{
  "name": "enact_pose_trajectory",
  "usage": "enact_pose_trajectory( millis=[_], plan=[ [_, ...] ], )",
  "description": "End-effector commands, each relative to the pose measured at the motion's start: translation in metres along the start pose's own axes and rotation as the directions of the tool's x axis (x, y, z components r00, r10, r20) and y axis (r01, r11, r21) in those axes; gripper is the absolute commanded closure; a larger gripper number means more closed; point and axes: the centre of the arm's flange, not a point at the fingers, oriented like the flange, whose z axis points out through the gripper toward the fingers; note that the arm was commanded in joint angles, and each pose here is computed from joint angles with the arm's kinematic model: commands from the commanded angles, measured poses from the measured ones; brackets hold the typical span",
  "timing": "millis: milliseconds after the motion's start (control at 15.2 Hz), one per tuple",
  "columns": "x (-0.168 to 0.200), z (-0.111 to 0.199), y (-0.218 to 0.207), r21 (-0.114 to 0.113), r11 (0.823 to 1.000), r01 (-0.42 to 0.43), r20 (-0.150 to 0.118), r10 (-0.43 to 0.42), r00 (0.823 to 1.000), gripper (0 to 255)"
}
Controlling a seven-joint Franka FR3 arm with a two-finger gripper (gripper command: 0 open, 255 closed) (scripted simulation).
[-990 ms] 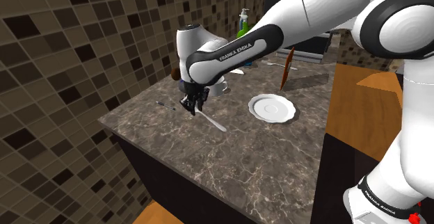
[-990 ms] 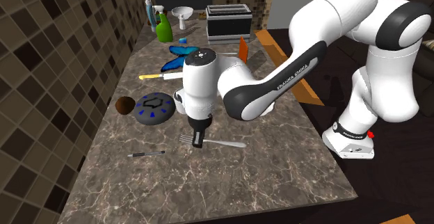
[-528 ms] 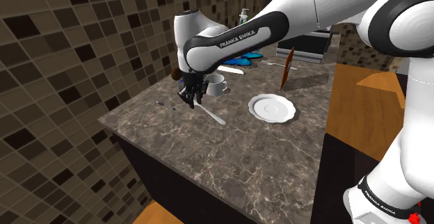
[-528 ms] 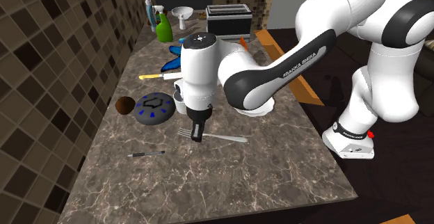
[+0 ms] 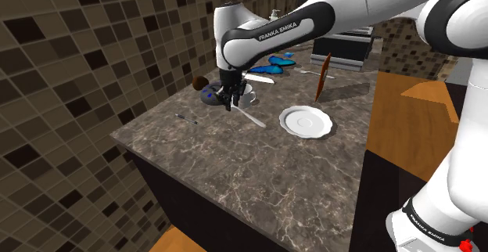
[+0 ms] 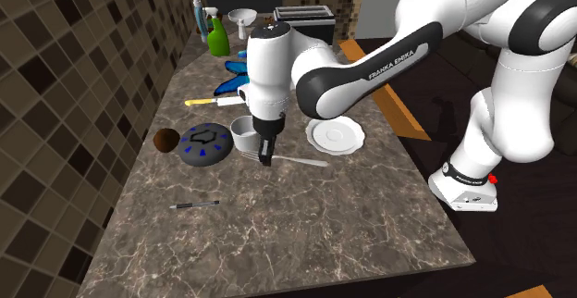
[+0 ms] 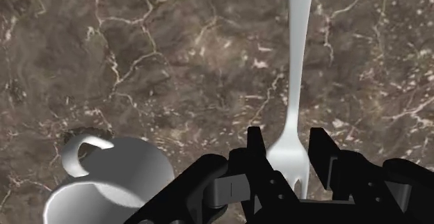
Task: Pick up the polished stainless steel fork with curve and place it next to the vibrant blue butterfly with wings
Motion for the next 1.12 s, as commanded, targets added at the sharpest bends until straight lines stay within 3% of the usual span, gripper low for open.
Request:
enact_pose_trajectory(
  millis=[0, 1056],
  plan=[
    [0.000, 0.000, 0.028, 0.000, 1.000, 0.001, 0.000, -0.001, 1.000, 255],
    [0.006, -0.002, 0.239, 0.000, 1.000, 0.001, 0.000, -0.001, 1.000, 255]
  ],
)
